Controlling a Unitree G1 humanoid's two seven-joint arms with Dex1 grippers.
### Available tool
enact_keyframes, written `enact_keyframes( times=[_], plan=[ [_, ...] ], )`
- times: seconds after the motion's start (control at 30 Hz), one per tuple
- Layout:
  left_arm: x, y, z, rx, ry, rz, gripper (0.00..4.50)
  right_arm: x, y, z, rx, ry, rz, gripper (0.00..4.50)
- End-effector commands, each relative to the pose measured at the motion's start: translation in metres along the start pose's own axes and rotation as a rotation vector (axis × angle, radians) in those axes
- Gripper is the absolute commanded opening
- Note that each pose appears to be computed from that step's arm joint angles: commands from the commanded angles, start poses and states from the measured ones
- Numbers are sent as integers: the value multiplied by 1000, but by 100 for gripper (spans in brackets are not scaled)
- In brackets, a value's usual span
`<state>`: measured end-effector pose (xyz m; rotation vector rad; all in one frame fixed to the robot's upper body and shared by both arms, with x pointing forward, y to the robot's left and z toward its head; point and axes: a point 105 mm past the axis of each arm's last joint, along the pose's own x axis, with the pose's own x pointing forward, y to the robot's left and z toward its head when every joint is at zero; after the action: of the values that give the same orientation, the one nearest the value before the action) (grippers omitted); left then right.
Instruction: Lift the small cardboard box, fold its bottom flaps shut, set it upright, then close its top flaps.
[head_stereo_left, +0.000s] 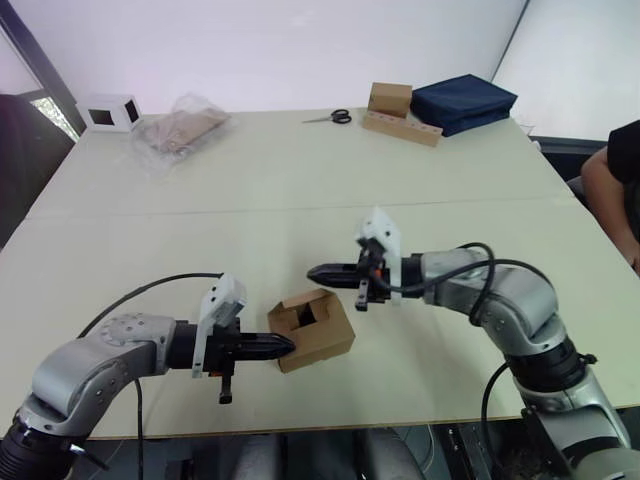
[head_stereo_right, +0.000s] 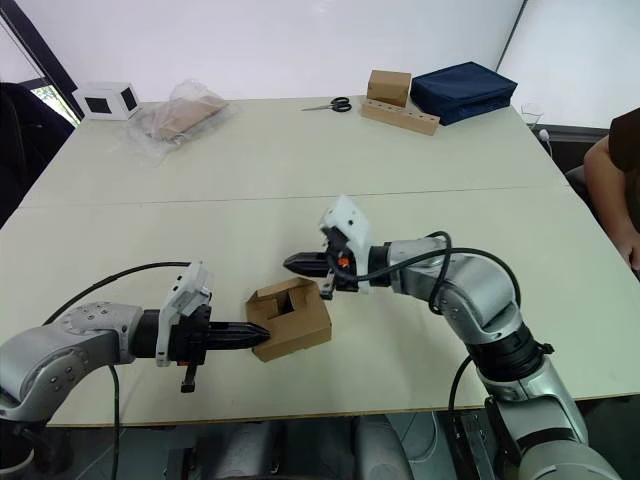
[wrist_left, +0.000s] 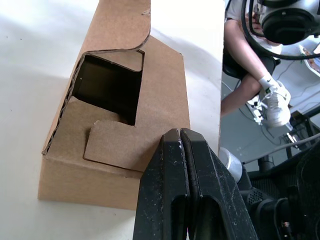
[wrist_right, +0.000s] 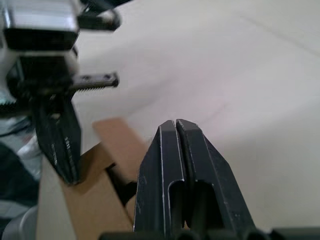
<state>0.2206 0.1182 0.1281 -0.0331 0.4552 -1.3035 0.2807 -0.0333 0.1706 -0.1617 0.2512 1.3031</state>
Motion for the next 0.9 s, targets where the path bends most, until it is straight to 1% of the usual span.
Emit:
enact_keyframes(
  times=[0.03, 0.27, 0.5, 0.67, 0.77, 0.9],
  plan=[
    [-4, 6, -7, -22, 31, 45, 3, 0, 8, 5, -42, -19, 34, 0],
    [-10, 11, -6, -22, 37, 56, 3, -5, 13, 3, -39, -16, 53, 0],
    [-13, 12, 0, -14, 22, 55, 3, -5, 24, -12, -43, 34, 82, 0],
    [-21, 10, 20, -24, -70, 49, 3, -4, 25, -13, -45, 30, 69, 0],
    [-29, 1, 30, -12, -81, 19, 3, -5, 23, -12, -44, 26, 59, 0],
    [-28, 17, 37, -22, -128, 95, 3, -4, 22, -11, -39, 21, 57, 0]
  ],
)
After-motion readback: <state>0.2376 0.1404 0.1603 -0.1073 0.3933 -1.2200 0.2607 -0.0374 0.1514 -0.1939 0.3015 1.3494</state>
